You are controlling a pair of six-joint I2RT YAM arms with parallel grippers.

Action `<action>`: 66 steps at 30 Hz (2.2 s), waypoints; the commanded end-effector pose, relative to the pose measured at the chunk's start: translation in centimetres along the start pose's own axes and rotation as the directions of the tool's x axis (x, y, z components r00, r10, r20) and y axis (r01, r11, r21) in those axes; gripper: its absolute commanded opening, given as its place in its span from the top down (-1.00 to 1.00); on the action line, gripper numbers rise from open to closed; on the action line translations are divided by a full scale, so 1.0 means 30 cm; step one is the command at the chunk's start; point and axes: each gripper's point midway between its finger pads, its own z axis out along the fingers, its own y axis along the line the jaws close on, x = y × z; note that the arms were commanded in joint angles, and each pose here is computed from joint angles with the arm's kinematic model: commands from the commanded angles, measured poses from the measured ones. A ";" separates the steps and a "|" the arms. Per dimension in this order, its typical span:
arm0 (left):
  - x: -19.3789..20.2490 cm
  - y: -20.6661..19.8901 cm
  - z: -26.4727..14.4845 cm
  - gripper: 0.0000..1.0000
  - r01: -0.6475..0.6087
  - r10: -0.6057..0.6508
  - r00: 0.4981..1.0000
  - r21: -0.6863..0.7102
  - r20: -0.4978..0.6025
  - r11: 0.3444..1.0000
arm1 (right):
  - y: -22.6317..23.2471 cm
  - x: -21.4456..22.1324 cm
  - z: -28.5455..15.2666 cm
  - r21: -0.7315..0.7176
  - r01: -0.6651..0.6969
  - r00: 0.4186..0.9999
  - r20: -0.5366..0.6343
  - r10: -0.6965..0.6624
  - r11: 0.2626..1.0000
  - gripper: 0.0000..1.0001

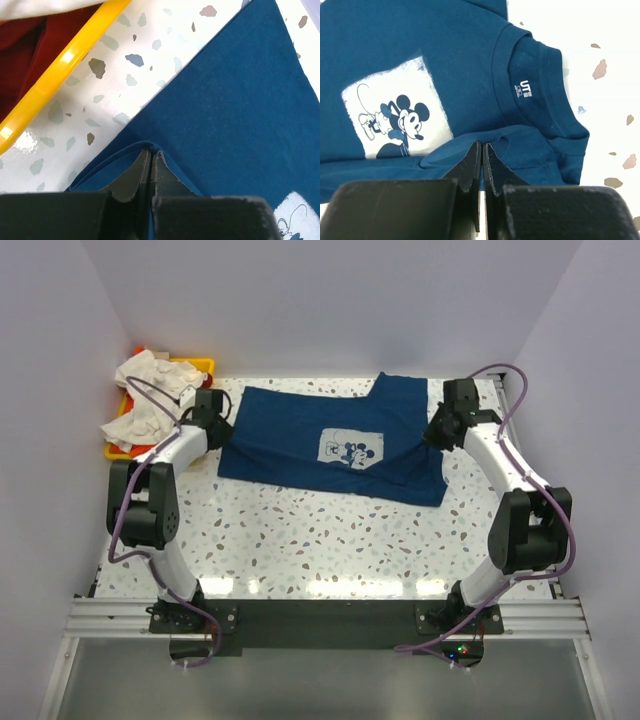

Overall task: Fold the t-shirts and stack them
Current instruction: Fold the tshirt

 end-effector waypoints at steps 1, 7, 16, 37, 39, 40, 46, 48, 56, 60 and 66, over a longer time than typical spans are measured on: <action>-0.069 -0.048 0.005 1.00 -0.015 0.014 0.999 0.031 0.041 0.999 | 0.020 -0.053 -0.035 -0.052 -0.003 0.998 0.056 0.006 0.999 1.00; -0.074 -0.052 0.022 1.00 -0.030 0.030 0.999 0.018 0.037 0.999 | -0.007 -0.063 -0.032 -0.047 -0.024 0.998 0.058 0.027 0.999 1.00; -0.073 -0.045 0.032 1.00 -0.031 0.031 0.999 0.013 0.035 0.999 | 0.043 -0.140 -0.053 -0.103 -0.028 0.996 0.080 0.036 0.994 1.00; -0.074 -0.058 0.061 1.00 -0.033 0.032 0.999 0.031 0.023 0.999 | 0.116 -0.187 0.022 -0.135 0.011 0.999 0.043 -0.006 0.991 1.00; -0.070 -0.058 0.069 1.00 -0.037 0.036 0.999 0.030 0.020 0.999 | 0.111 -0.183 0.041 -0.124 0.012 0.999 0.036 -0.008 0.992 1.00; -0.071 -0.062 0.072 0.98 -0.040 0.039 0.999 0.033 0.019 0.999 | 0.109 -0.184 0.044 -0.120 0.012 0.999 0.036 -0.008 0.993 1.00; -0.077 -0.092 0.077 0.36 -0.081 0.079 0.997 0.076 0.022 0.994 | 0.098 -0.170 0.107 -0.092 0.012 1.000 0.010 -0.012 0.996 0.98; -0.096 -0.094 0.050 0.14 -0.077 0.074 0.997 0.080 0.038 0.994 | 0.094 -0.170 0.124 -0.083 0.023 1.000 0.005 -0.023 0.996 0.74; -0.033 0.033 -0.091 -0.04 0.022 -0.024 0.999 0.052 0.045 0.998 | 0.049 -0.114 0.105 -0.059 0.017 1.000 -0.001 -0.017 0.998 0.05; 0.047 0.130 -0.121 -0.01 0.036 -0.037 0.998 0.028 0.042 0.999 | 0.002 0.023 0.127 -0.069 0.010 0.998 -0.056 -0.014 0.998 0.06; 0.137 0.178 -0.113 0.04 0.033 -0.032 0.999 0.023 -0.007 0.999 | 0.028 0.158 0.186 -0.088 0.021 0.992 -0.120 -0.032 0.996 0.10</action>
